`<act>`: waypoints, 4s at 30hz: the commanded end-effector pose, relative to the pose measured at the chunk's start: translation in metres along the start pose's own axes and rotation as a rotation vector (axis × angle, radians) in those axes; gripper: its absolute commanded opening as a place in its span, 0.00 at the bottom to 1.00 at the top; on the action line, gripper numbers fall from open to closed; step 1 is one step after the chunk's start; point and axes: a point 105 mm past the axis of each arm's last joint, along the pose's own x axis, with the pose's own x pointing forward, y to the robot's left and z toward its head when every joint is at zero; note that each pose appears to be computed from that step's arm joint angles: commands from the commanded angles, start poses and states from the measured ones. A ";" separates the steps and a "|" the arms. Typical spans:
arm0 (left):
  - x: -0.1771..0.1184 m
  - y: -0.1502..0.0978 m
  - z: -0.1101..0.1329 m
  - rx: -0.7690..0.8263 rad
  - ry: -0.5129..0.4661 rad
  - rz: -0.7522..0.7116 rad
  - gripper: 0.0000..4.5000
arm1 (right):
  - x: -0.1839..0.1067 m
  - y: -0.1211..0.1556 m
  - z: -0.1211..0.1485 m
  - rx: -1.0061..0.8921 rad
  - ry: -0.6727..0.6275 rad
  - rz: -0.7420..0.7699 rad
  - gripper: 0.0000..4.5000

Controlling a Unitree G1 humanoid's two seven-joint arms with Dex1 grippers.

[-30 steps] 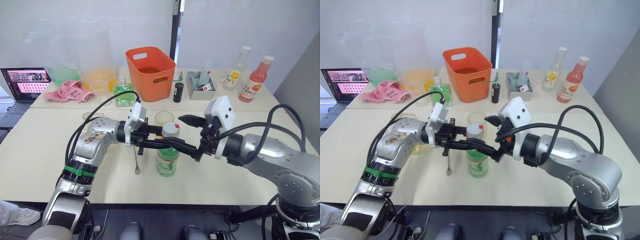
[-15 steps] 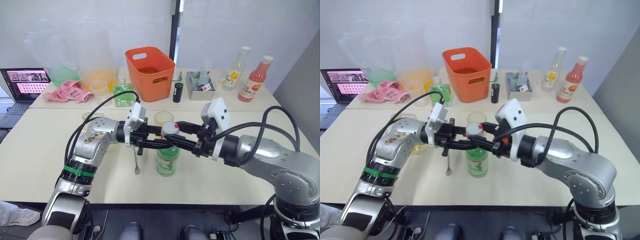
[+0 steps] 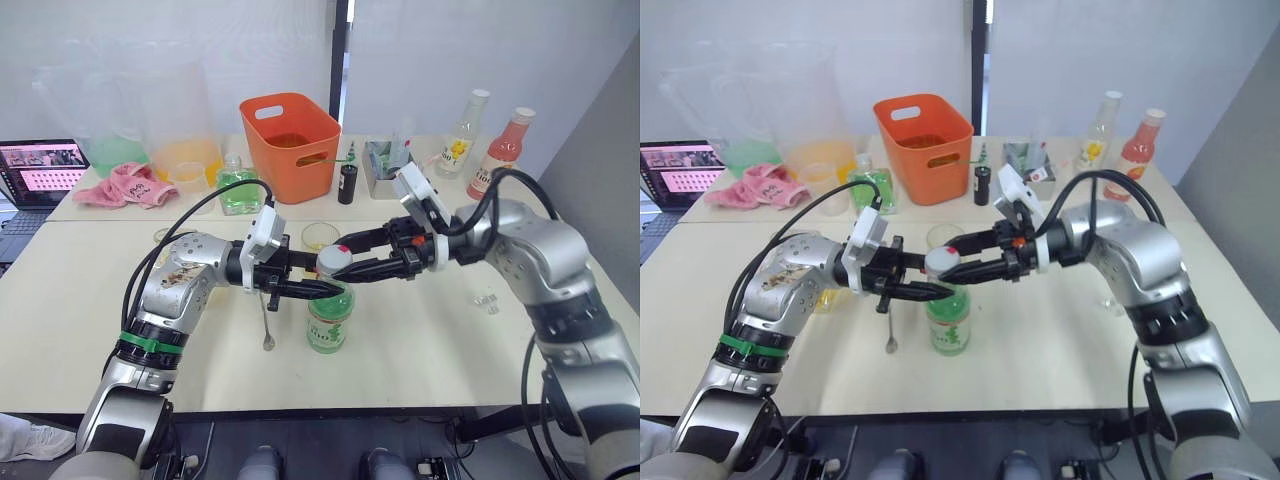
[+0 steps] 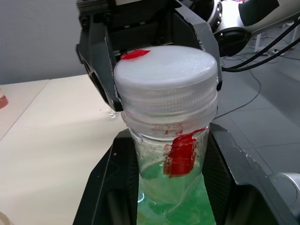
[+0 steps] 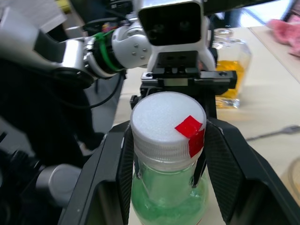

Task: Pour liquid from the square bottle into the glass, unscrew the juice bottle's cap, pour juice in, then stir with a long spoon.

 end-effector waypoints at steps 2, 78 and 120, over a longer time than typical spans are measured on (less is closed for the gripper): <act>0.004 -0.001 -0.004 0.010 0.052 -0.007 0.31 | 0.006 0.005 0.014 -0.034 -0.033 0.116 0.48; -0.007 0.000 0.000 0.077 0.082 0.037 0.31 | 0.004 -0.010 -0.012 -0.018 0.163 0.174 0.39; -0.008 0.013 -0.005 0.067 0.067 0.091 0.31 | 0.001 0.031 0.016 0.047 -0.062 -0.843 1.00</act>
